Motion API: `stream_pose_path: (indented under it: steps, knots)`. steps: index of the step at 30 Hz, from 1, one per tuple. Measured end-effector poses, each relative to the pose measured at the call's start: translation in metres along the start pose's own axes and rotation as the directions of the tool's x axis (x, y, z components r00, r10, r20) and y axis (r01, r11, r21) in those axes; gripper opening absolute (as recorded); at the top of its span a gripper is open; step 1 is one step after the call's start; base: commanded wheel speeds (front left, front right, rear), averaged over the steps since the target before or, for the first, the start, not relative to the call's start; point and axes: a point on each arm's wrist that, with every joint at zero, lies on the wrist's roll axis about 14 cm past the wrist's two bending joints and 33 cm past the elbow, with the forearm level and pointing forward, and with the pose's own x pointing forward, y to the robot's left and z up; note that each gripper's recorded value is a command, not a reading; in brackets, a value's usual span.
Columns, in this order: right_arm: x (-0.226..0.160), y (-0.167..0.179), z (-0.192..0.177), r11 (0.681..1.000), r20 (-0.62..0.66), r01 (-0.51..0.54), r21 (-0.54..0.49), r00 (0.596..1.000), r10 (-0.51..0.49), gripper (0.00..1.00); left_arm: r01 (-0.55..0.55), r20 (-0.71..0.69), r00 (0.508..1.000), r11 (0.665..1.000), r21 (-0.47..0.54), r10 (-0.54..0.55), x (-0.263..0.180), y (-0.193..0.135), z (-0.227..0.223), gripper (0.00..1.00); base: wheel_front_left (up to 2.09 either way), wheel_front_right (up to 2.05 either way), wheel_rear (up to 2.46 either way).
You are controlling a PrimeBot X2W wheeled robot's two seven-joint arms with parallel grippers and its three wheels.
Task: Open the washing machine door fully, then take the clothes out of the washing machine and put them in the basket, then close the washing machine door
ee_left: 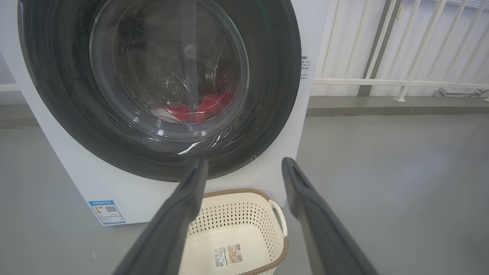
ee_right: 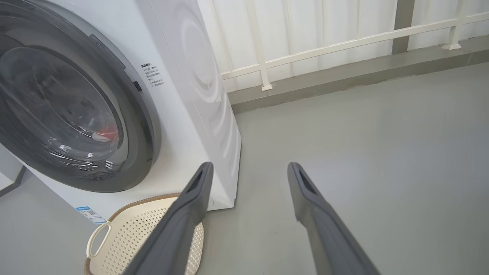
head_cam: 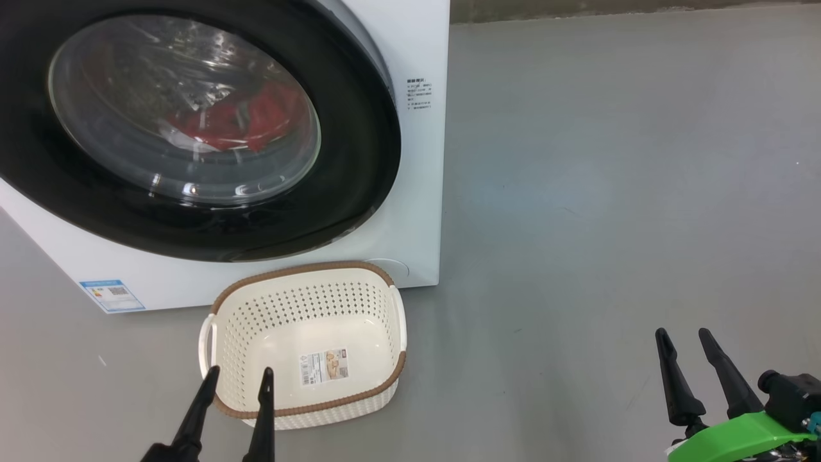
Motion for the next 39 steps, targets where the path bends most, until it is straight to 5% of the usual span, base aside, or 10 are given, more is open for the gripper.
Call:
stream_pose_path:
  steps: [22,23,24,25,39]
  knots:
    - [-0.011,-0.002,-0.004,0.999,-0.008,-0.006,-0.047,1.000,0.006,0.99,-0.018,0.005,1.000,1.000,0.025,0.018,-0.008,0.008,-0.001,1.00,0.00,0.00,0.00]
    - [-0.011,-0.002,-0.004,0.999,-0.008,-0.006,-0.047,1.000,0.006,0.47,-0.018,0.005,1.000,1.000,0.025,0.018,-0.008,0.008,-0.001,1.00,0.00,0.00,0.00]
    - [-0.011,0.000,-0.004,0.999,-0.008,-0.011,-0.047,1.000,0.011,0.38,-0.018,0.004,1.000,1.000,0.025,0.018,-0.009,0.007,-0.001,1.00,0.00,0.00,0.00]
    - [-0.010,0.002,-0.004,0.999,-0.007,-0.019,-0.047,1.000,0.019,0.00,-0.017,0.001,1.000,1.000,0.024,0.017,-0.009,0.007,-0.002,1.00,0.00,0.00,0.00]
    - [0.065,0.082,0.065,0.967,0.202,-0.225,0.119,0.959,0.198,0.00,-0.002,-0.026,1.000,1.000,0.001,0.002,-0.003,-0.001,-0.011,1.00,0.00,0.00,0.00]
